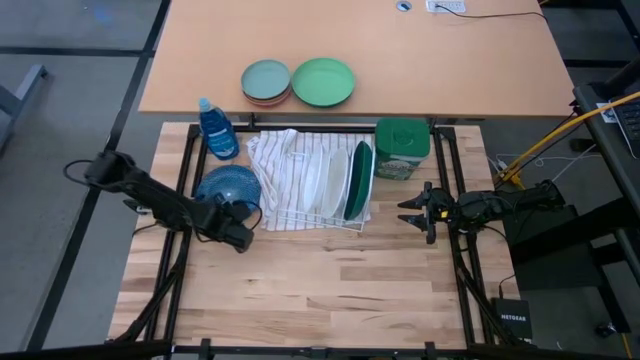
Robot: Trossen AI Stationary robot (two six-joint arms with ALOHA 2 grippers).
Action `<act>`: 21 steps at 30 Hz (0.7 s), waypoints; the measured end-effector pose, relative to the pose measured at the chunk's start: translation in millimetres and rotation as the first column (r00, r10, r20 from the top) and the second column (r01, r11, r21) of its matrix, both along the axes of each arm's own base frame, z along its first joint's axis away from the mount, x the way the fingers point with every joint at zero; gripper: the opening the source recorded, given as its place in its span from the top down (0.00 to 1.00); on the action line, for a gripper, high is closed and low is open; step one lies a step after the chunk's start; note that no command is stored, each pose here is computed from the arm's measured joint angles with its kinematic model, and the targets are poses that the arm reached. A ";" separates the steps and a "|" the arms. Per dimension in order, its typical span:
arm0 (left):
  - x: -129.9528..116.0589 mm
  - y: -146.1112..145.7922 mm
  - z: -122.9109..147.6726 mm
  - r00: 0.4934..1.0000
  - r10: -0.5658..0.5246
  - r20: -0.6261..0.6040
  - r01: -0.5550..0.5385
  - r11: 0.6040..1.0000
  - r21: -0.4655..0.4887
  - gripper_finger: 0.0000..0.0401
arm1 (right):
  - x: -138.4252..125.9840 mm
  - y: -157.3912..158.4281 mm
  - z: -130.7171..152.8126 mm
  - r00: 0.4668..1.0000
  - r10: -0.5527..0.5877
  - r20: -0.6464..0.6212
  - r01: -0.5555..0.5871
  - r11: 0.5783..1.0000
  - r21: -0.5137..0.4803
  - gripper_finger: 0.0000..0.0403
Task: Sort dishes
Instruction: Put the blue patterned plate into the dish rack
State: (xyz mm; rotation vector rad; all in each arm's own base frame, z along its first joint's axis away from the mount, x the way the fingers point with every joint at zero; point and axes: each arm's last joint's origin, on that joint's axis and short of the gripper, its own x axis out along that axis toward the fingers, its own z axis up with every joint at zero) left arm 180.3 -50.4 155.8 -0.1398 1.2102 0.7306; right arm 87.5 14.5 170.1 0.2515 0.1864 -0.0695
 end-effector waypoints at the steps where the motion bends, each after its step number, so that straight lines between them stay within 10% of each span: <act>1: 0.6 0.1 -1.7 1.000 0.000 -0.007 0.000 1.000 0.013 0.50 | 0.0 0.0 0.0 1.000 0.000 0.000 0.000 1.000 0.000 0.54; 21: 10.7 0.7 -39.6 0.984 -0.019 -0.179 0.067 0.962 0.265 0.50 | 0.0 0.0 0.0 1.000 0.000 0.000 0.000 1.000 0.000 0.54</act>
